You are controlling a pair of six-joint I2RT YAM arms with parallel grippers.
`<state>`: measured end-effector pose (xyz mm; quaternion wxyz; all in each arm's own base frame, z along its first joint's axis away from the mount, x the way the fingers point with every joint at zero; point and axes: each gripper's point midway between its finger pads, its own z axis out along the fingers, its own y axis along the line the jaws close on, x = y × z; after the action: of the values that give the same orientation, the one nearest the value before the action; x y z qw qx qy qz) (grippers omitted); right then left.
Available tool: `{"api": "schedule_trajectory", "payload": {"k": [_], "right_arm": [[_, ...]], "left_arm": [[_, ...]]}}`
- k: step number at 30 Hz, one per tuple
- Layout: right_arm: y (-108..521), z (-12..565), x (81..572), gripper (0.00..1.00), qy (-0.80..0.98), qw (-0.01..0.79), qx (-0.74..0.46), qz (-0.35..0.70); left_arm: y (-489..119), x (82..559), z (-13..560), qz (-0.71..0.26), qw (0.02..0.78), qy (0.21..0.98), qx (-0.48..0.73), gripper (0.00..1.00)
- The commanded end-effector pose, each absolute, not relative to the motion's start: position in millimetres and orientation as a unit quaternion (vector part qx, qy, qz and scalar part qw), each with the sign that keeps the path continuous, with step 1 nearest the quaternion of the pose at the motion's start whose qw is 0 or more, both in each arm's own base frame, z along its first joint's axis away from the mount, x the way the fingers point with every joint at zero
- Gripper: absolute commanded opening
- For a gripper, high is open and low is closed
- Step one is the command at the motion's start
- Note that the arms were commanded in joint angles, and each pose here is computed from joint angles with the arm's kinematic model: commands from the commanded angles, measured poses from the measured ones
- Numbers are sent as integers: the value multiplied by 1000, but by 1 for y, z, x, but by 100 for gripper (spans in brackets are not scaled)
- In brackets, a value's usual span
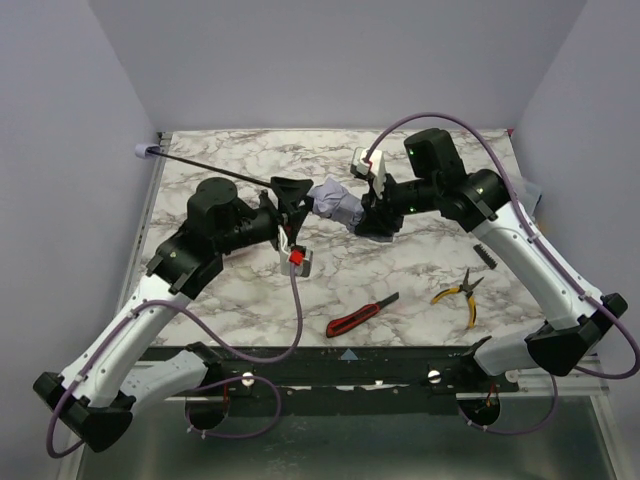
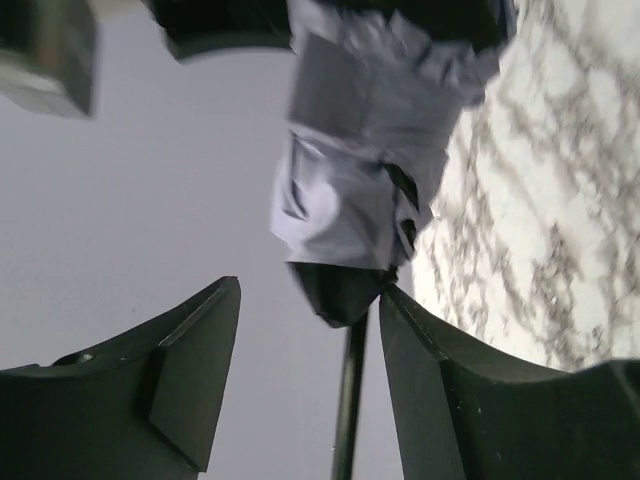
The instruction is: Open the umbrella
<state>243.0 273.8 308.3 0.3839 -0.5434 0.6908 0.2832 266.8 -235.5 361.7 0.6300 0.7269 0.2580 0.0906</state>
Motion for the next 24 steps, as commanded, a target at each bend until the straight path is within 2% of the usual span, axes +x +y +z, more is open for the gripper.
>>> {"api": "schedule_trajectory", "payload": {"k": [1,8,18,24], "right_arm": [[280,316,236,0,671,384,-557,303],[285,318,235,0,663,382,-562,315],[285,323,230,0,652,383,-571,321],[285,327,227,0,644,386,-575,325]], "left_arm": [[-252,199,379,-96,625,267,727,58],[-278,190,385,-154,609,285,725,39],[-296,203,368,-149,579,306,741,39],[-299,207,355,-135,565,307,754,29]]}}
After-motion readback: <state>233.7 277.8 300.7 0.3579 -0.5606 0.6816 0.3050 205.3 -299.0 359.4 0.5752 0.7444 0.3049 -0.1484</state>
